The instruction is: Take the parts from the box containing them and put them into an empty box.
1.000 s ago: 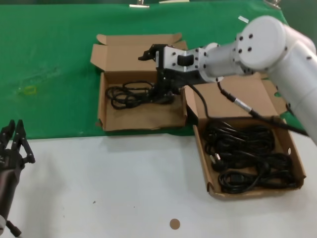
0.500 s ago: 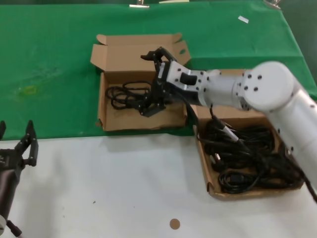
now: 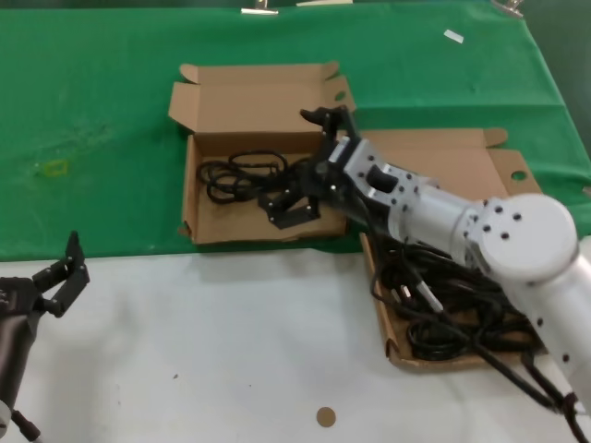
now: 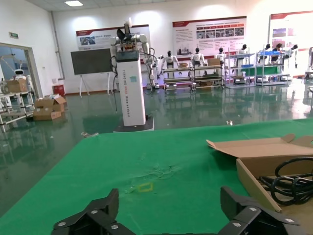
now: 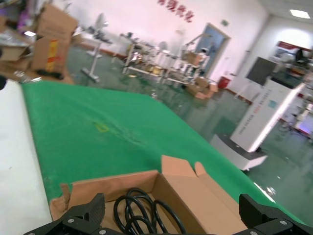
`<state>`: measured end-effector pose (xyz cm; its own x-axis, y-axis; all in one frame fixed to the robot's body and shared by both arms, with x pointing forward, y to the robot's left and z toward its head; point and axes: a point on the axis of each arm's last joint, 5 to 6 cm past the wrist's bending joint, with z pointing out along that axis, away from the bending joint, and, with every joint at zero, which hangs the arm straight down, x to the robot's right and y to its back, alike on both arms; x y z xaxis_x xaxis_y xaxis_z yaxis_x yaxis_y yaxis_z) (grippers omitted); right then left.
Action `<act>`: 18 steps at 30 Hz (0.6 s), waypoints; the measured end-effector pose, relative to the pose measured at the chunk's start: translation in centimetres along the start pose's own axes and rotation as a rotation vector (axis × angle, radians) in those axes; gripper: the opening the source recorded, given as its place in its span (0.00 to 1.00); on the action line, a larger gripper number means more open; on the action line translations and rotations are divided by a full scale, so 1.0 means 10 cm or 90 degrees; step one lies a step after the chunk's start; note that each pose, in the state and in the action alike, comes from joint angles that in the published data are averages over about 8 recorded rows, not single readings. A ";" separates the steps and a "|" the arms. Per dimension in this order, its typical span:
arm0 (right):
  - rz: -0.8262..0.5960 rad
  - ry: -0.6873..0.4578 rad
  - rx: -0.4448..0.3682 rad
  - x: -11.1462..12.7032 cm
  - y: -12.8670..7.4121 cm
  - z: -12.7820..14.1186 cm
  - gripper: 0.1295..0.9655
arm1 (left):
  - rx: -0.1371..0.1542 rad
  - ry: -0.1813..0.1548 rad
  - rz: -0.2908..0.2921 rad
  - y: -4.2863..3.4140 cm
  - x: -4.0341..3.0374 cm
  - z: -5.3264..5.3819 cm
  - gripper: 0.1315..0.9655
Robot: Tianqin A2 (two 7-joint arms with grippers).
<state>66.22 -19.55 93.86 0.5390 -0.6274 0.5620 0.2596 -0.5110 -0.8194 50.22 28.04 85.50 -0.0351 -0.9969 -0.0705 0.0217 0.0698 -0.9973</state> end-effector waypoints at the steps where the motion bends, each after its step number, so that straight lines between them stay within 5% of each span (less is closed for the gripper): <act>1: 0.010 0.009 0.002 -0.02 0.02 -0.03 0.98 | 0.000 0.000 0.000 0.000 0.000 0.00 0.57; 18: 0.169 0.162 0.005 -0.38 0.39 -0.61 1.00 | 0.000 0.000 0.000 0.000 0.000 0.00 0.93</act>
<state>60.27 -22.74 89.22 0.3722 -0.8643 0.3384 0.1433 -0.3067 -0.9409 50.22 28.04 85.50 -0.0351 -0.9969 -0.0708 0.0218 0.0701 -0.9973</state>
